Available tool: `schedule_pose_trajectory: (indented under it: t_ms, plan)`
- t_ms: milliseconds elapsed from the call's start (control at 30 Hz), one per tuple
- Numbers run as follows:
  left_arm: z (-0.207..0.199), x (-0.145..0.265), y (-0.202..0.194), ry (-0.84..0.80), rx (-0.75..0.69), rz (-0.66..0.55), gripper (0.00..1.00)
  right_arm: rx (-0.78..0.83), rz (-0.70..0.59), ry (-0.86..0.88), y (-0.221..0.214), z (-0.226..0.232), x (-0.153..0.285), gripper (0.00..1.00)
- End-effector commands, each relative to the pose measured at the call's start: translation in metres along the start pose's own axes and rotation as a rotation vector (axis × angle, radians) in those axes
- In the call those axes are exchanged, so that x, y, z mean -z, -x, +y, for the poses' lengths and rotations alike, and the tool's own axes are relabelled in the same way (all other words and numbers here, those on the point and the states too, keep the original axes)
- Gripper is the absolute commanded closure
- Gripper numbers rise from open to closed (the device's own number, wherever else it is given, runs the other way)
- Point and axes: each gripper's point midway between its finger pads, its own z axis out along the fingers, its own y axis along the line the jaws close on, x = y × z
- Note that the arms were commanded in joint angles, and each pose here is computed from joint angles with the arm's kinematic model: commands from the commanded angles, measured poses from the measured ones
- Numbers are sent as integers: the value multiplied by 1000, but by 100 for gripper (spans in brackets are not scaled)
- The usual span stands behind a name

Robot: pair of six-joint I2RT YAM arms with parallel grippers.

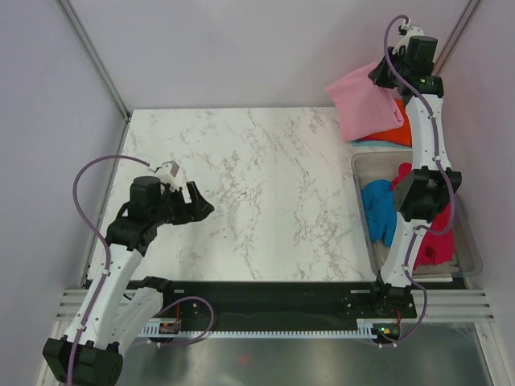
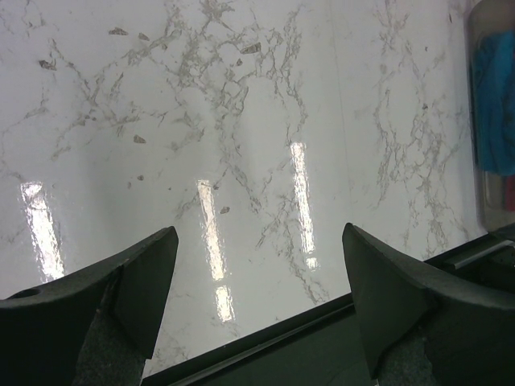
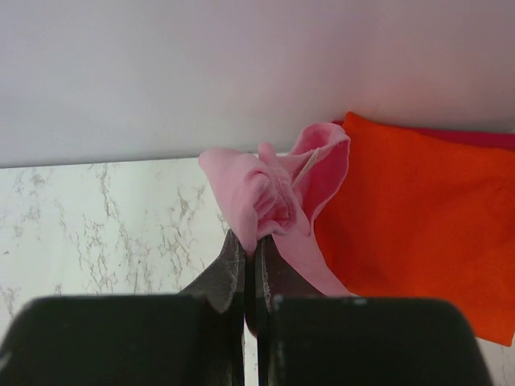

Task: Fold and stack the t-shirts
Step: Neatly place the folded tshirt to the corner

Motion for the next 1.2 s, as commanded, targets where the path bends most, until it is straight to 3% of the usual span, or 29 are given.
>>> schedule_pose_trajectory:
  t_ms: [0, 567, 933, 1167]
  plan:
    - [-4, -1, 5, -16, -2, -20, 10, 26, -96, 73, 35, 25, 13, 100]
    - [-3, -3, 4, -14, 0, -8, 10, 32, -180, 85, 71, 23, 40, 100]
    - [-1, -5, 2, -8, 4, 3, 10, 11, -185, 50, 69, -12, 25, 100]
    - [-1, -6, 1, -6, 7, 8, 10, -34, -185, 19, 57, -65, 0, 100]
